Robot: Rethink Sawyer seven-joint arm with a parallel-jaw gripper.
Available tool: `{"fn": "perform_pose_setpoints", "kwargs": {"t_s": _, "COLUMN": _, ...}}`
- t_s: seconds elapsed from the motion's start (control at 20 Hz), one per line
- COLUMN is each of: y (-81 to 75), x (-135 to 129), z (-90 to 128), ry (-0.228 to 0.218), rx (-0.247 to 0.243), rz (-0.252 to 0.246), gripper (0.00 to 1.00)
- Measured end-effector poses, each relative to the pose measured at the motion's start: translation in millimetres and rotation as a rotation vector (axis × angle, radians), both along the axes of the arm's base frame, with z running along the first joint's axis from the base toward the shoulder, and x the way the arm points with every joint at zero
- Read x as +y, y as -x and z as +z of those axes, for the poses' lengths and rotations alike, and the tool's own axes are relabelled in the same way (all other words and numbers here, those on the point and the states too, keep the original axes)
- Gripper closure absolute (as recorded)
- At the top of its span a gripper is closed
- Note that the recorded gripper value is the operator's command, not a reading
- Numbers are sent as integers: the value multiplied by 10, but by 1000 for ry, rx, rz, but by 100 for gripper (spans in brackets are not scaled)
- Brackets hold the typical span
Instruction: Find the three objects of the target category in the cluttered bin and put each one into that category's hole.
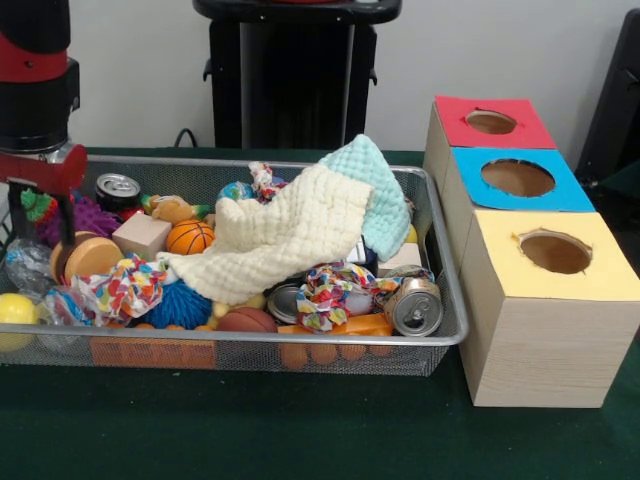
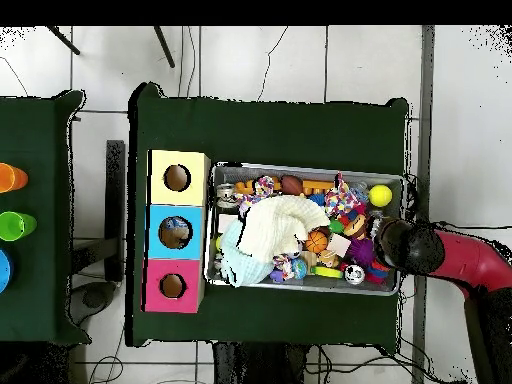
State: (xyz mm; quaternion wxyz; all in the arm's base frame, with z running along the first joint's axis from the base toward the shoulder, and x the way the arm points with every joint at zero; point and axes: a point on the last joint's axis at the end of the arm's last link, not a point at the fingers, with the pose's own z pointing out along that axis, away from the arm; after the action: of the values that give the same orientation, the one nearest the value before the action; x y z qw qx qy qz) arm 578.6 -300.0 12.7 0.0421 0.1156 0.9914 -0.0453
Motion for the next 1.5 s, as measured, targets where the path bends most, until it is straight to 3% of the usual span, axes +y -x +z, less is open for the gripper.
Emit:
{"fn": "perform_pose_setpoints", "kwargs": {"t_s": 0.25, "y": 115, "x": -73, "z": -102, "ry": 7, "rx": 8, "rz": -3, "gripper": 0}}
{"fn": "perform_pose_setpoints", "kwargs": {"t_s": 0.6, "y": 245, "x": -234, "z": -319, "ry": 32, "rx": -59, "rz": 10, "gripper": 0}}
{"fn": "perform_pose_setpoints", "kwargs": {"t_s": 0.75, "y": 300, "x": -239, "z": -389, "ry": 34, "rx": -64, "rz": 14, "gripper": 0}}
{"fn": "perform_pose_setpoints", "kwargs": {"t_s": 1.5, "y": 303, "x": -240, "z": -389, "ry": 36, "rx": -69, "rz": 15, "gripper": 0}}
